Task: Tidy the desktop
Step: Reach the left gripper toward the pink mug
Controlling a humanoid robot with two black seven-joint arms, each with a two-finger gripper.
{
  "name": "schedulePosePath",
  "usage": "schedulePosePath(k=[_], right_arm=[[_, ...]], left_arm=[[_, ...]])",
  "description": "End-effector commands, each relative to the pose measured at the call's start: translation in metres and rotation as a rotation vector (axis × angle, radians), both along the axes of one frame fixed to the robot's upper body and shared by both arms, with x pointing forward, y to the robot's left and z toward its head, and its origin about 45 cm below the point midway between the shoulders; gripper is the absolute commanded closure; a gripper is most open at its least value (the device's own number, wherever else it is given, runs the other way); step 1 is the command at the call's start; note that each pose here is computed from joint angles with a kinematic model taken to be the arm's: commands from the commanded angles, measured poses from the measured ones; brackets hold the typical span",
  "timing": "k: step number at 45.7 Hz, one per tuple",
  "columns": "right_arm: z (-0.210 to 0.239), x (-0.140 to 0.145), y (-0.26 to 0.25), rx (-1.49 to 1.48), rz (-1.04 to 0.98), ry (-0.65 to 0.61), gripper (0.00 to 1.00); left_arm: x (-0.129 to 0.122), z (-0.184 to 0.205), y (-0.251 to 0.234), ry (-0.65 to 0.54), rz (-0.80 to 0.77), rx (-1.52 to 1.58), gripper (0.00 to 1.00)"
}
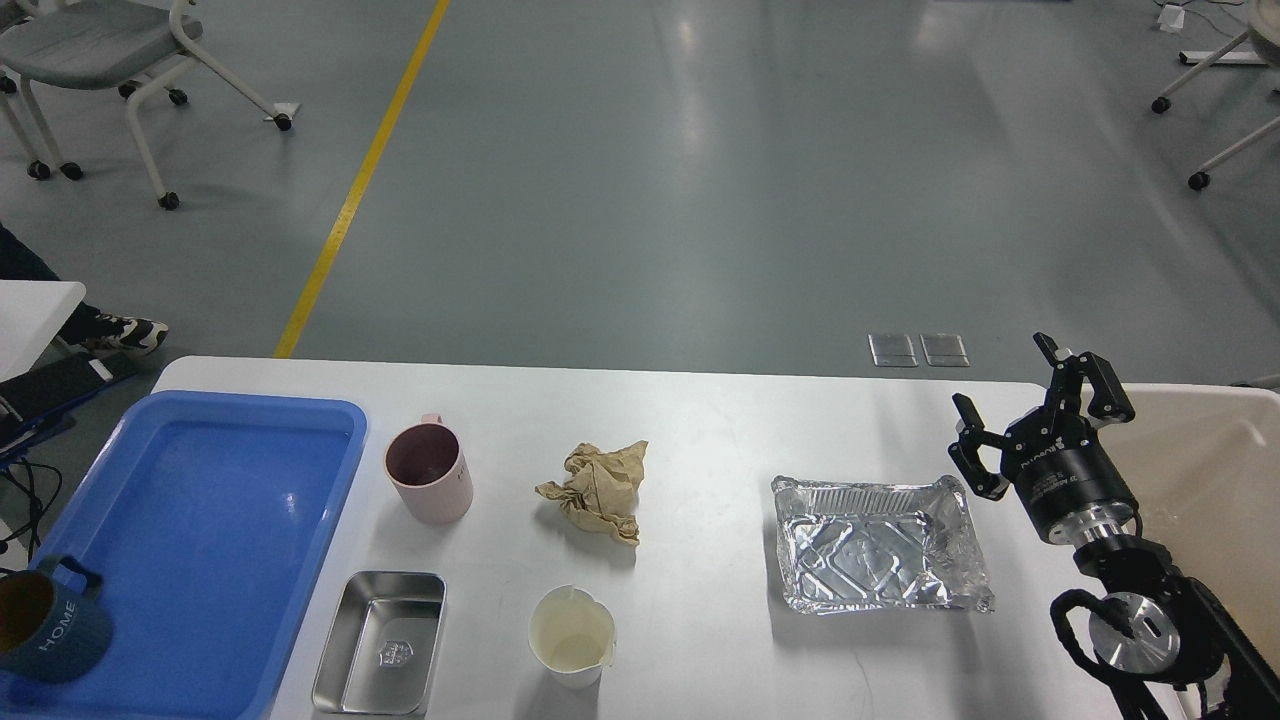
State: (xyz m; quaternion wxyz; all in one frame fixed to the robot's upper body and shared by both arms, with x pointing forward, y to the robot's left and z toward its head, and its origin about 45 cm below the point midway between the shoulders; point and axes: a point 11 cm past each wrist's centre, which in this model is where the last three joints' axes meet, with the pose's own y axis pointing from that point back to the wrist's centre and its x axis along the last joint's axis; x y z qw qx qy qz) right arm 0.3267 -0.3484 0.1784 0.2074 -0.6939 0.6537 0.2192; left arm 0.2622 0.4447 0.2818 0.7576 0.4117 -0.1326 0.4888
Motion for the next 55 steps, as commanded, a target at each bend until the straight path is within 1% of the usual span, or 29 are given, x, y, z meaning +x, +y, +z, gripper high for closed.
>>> schedulePosePath(k=[1, 7, 11, 16, 26, 34, 42, 46, 55], right_arm=[[-0.001, 0.000, -0.001, -0.002, -0.002, 0.004, 0.00], [-0.002, 0.000, -0.001, 0.000, -0.003, 0.006, 0.00], [-0.002, 0.000, -0.001, 0.000, -0.003, 0.006, 0.00], [-0.002, 0.000, -0.001, 0.001, -0.003, 0.006, 0.00], [-0.004, -0.001, 0.000, 0.003, -0.003, 0.010, 0.00], [-0.004, -0.002, 0.000, 0.003, -0.003, 0.011, 0.00], [-0.005, -0.003, -0.001, 0.001, -0.003, 0.014, 0.00], [-0.005, -0.003, -0.001, 0.000, -0.004, 0.016, 0.00], [-0.004, -0.003, -0.004, -0.006, -0.005, 0.014, 0.00]], left_arm=[[0.008, 0.008, -0.003, -0.016, -0.012, -0.003, 0.04], [0.011, 0.004, -0.003, -0.004, -0.011, -0.031, 0.04], [0.013, -0.003, -0.012, 0.017, -0.047, -0.081, 0.04], [0.017, -0.015, -0.011, 0.035, -0.040, -0.133, 0.04], [0.039, -0.040, -0.018, 0.052, -0.041, -0.162, 0.04], [0.062, -0.069, -0.041, 0.090, -0.070, -0.177, 0.04], [0.079, -0.099, -0.080, 0.130, -0.129, -0.188, 0.04], [0.083, -0.115, -0.098, 0.160, -0.166, -0.166, 0.04], [0.085, -0.143, -0.119, 0.229, -0.184, -0.137, 0.04]])
